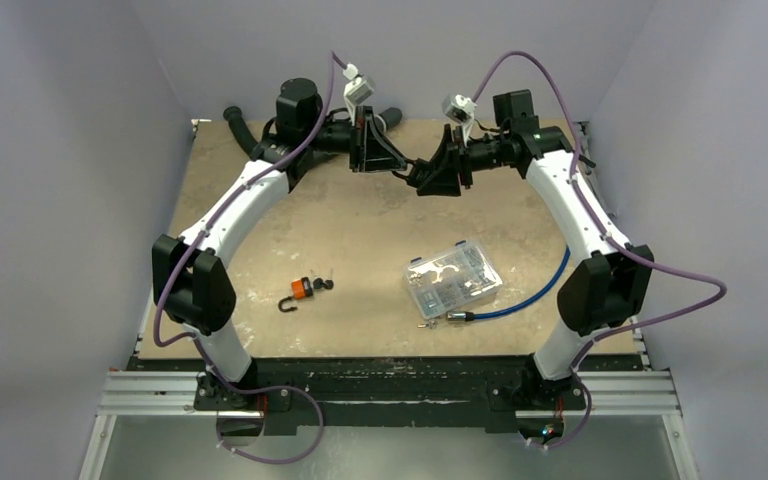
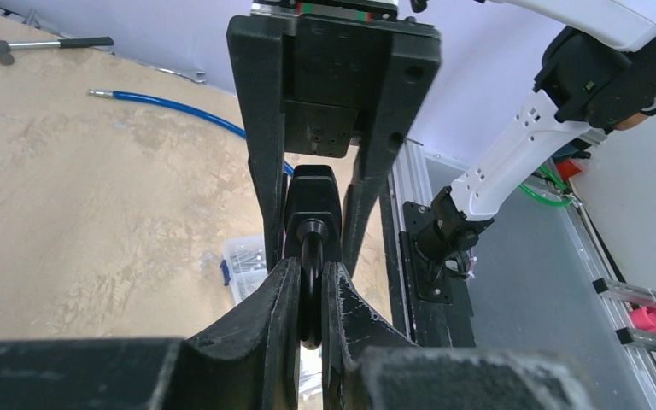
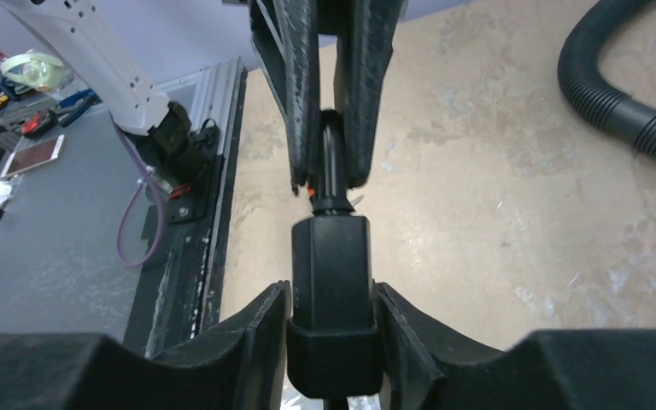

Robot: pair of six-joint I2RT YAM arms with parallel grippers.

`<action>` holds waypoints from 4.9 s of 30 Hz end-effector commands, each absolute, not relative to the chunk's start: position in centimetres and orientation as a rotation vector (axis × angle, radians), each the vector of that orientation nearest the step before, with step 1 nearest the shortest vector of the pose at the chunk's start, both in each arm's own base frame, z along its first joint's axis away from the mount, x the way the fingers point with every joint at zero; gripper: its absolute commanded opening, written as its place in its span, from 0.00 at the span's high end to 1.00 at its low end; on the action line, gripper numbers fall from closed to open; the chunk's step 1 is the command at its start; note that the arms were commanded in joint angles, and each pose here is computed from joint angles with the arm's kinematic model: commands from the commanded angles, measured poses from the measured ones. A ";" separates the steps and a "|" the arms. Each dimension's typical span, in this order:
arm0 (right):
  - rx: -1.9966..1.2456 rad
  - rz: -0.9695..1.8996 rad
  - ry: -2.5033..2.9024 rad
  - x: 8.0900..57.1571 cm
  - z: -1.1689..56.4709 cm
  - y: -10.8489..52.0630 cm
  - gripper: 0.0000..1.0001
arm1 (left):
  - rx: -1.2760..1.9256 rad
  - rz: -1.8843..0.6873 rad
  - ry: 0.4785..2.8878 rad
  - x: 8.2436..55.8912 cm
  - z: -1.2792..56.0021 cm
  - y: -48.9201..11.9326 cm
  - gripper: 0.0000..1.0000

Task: Lock with the key
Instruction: Lock the lock.

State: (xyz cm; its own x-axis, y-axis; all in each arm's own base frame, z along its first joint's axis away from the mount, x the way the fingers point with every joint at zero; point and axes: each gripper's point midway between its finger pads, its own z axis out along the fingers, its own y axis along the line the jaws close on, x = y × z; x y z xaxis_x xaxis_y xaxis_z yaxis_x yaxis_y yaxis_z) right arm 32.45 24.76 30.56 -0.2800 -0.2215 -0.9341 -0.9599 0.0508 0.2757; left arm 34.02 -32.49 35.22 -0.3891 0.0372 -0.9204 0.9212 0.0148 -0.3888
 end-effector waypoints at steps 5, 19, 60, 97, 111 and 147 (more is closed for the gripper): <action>-1.254 1.271 1.573 31.4 31.7 24.4 0.94 | 1.054 -1.379 1.410 33.9 38.3 -32.2 1.00; -0.822 1.192 1.455 34.9 37.5 24.9 1.00 | 0.496 -1.205 1.570 41.4 40.5 -28.0 0.05; -0.413 0.635 1.195 39.5 41.7 27.8 1.00 | 0.169 -1.502 1.661 39.2 40.4 -32.9 0.27; -0.686 0.883 1.469 36.0 35.1 27.6 0.30 | 0.229 -1.436 1.582 41.0 41.1 -29.9 1.00; -0.630 0.777 1.457 38.1 35.7 26.9 0.53 | 0.174 -1.421 1.591 41.6 41.0 -29.6 1.00; -0.673 0.803 1.504 37.1 33.3 28.4 1.00 | -0.023 -1.387 1.586 44.7 40.8 -28.4 1.00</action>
